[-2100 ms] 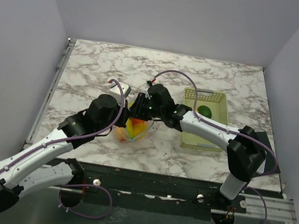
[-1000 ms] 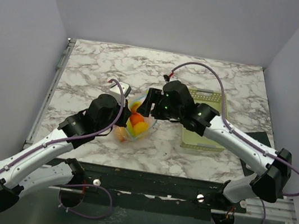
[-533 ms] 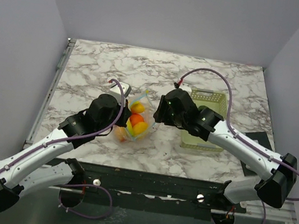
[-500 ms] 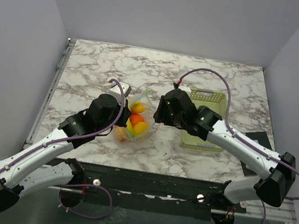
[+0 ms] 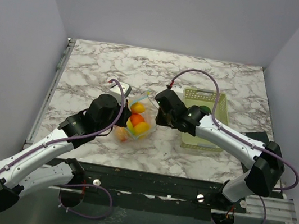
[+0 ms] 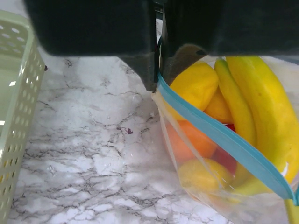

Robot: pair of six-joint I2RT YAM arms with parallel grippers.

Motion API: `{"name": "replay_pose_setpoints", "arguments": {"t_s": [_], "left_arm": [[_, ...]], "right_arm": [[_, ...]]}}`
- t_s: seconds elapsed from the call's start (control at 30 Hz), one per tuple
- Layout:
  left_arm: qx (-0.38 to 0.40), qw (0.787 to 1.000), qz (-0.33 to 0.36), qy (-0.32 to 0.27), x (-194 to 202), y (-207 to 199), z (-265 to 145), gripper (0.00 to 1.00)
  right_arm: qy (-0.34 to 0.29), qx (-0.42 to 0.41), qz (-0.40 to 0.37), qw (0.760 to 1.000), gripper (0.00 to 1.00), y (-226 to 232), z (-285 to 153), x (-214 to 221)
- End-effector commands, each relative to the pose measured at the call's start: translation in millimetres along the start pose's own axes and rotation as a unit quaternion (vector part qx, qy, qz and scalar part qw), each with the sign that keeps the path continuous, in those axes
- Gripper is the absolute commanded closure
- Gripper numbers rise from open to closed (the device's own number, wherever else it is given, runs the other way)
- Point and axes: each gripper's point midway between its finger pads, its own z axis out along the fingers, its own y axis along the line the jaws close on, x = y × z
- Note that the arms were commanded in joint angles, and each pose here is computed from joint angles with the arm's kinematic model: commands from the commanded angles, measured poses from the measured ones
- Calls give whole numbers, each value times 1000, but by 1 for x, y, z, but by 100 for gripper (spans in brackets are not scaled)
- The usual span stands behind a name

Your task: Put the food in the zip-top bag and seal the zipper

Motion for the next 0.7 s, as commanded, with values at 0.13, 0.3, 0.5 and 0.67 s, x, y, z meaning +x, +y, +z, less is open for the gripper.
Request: {"name": "replay_pose_setpoints", "arguments": {"t_s": [0.13, 0.3, 0.5, 0.67], "left_arm": [[-6, 1000, 4, -1, 2, 3, 1, 100], [-19, 1000, 6, -14, -6, 7, -2, 100], [-32, 999, -3, -25, -16, 10, -7, 100], [-32, 999, -5, -21, -20, 8, -6, 100]], "right_arm": [[-49, -27, 3, 998, 99, 14, -26, -33], [-71, -65, 1, 995, 99, 23, -58, -53], [-79, -81, -4, 994, 100, 17, -79, -54], [-51, -37, -4, 998, 99, -8, -57, -24]]}}
